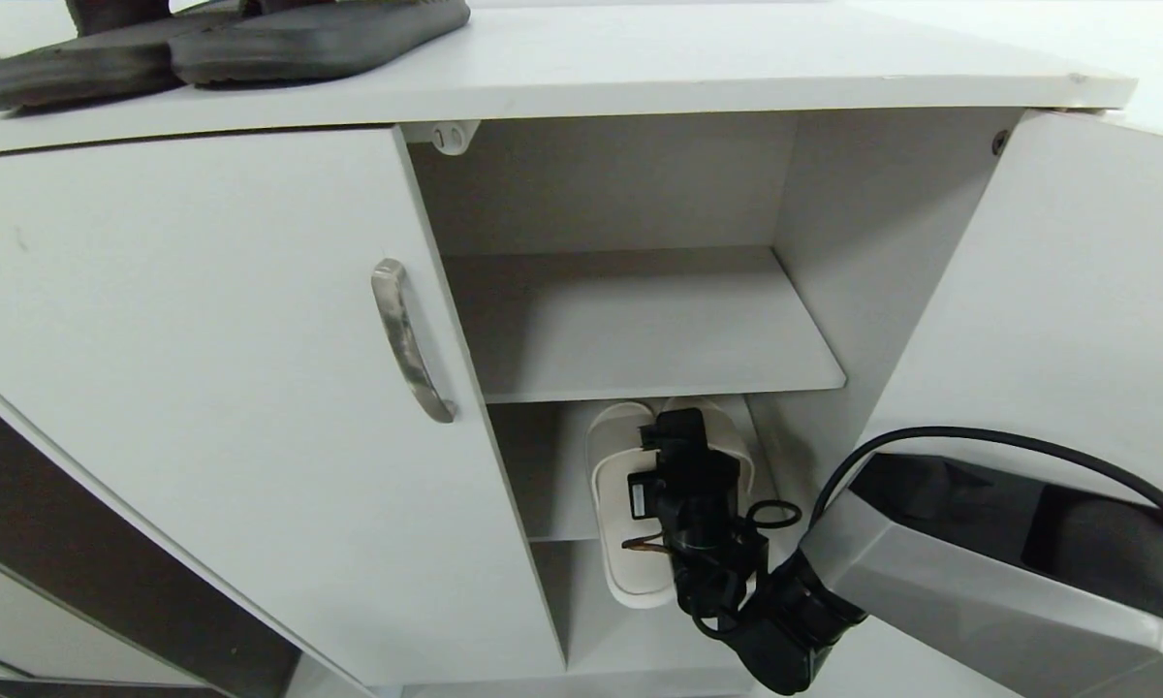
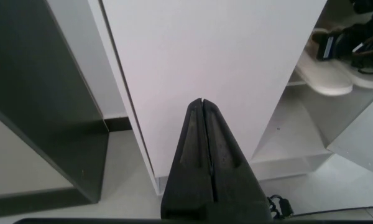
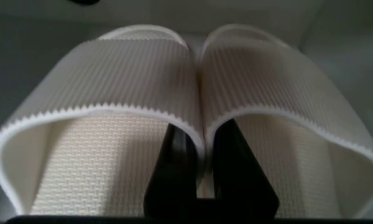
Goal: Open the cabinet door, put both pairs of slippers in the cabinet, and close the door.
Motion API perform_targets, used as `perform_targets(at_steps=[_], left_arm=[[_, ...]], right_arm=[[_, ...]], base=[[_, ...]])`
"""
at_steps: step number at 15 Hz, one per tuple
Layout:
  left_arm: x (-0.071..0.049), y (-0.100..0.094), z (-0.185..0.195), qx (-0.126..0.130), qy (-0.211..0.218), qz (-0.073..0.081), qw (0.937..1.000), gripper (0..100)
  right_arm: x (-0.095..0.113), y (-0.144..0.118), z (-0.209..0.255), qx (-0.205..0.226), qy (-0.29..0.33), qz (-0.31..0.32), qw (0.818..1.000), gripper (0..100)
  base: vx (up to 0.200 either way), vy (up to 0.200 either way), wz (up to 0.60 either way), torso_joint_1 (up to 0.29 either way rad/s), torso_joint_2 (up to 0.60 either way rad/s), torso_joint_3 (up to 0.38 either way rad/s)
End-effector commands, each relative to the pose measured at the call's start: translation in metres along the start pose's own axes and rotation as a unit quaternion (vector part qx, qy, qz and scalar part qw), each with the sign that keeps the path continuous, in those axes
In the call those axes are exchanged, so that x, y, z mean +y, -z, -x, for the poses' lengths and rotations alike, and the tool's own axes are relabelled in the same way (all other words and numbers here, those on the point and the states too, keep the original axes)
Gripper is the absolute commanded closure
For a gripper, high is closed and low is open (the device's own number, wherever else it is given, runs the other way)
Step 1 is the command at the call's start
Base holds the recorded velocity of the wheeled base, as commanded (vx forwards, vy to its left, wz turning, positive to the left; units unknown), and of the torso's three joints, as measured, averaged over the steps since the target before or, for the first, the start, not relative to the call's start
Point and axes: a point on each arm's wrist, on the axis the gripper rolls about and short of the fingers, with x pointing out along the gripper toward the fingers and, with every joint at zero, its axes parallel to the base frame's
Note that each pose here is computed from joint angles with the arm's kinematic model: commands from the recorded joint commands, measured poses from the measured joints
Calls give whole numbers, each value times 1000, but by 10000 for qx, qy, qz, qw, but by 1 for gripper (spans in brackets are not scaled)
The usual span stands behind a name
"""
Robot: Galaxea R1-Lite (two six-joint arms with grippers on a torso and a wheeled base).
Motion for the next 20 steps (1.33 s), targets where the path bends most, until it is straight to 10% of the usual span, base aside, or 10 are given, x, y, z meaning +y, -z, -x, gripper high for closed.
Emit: perform_targets(at_steps=[1, 20], left_arm=[[0, 0, 0, 3, 1, 1, 10000, 100], [0, 0, 0, 11, 1, 9, 10000, 100]], right_arm=[[2, 2, -3, -9, 7, -21, 10000, 100], [7, -2, -71, 4, 329, -79, 9994, 100]], base=[[0, 0, 0, 0, 0, 0], [0, 0, 0, 0, 0, 0]])
